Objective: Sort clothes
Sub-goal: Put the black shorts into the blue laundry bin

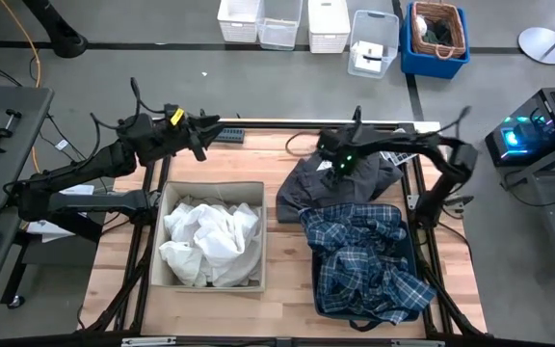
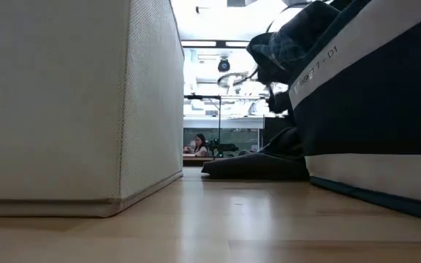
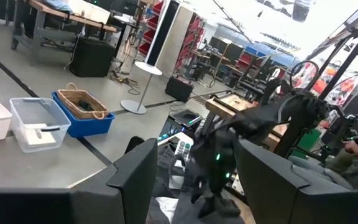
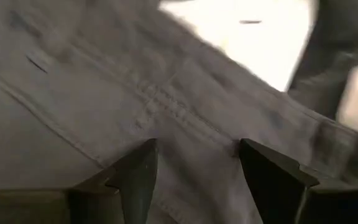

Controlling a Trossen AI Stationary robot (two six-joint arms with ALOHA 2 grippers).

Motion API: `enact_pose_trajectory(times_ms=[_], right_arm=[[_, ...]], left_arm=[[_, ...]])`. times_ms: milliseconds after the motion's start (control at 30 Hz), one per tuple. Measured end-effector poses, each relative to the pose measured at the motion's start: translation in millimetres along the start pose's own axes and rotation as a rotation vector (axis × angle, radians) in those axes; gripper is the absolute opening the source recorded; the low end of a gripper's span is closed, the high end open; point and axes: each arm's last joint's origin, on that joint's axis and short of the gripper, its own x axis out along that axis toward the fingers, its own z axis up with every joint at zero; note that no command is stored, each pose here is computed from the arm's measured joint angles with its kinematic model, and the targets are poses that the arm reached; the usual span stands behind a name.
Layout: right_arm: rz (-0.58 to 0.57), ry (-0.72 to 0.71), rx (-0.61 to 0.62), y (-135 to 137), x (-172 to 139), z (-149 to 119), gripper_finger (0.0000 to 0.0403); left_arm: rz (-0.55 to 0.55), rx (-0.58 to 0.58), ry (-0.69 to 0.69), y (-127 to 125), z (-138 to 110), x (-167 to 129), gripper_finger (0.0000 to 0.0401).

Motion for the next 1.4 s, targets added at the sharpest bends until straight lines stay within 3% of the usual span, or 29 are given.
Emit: enact_pose_trajectory(times_ms=[167, 367, 433, 567, 667, 767, 900, 1000, 1233, 1400], right_arm=[[-0.063, 0.102, -0.195, 20, 36, 4, 0.0224], [-0.137, 0.230, -0.292, 29, 73, 3, 0.0217], [-0.149, 0.228, -0.321, 32, 74, 2, 0.0185], [-0.152, 0.214, -0.316, 36, 74, 3, 0.0039], [-0.132, 0.190, -0.287, 40, 62, 9, 0.0035], [-0.092, 0.038, -0.266, 48, 27, 22, 0.0035], [-0.022, -0.249, -0.184, 48, -72, 26, 0.0035], [-0.011, -0.393, -0.103, 45, -128, 18, 0.0035], [0.143, -0.761, -0.001, 37, -279, -57, 0.0035], [0.445, -0.982, -0.050, 37, -355, -134, 0.0035]], left_arm=[[0.014, 0.002, 0.014, 1, -2, 1, 0.0205], [0.029, 0.008, 0.031, 2, -4, 1, 0.0205], [0.036, 0.008, 0.028, 2, -3, 0, 0.0205], [0.062, 0.008, 0.013, 3, -3, 1, 0.0205], [0.086, 0.009, 0.002, 3, -2, 0, 0.0205], [0.095, 0.015, -0.002, 4, -2, 0, 0.0205], [0.096, 0.035, -0.005, 4, -2, 0, 0.0205], [0.094, 0.034, -0.009, 3, -1, 0, 0.0205], [0.094, 0.035, -0.008, 3, -2, 0, 0.0205], [0.094, 0.035, -0.009, 3, -2, 0, 0.0205]])
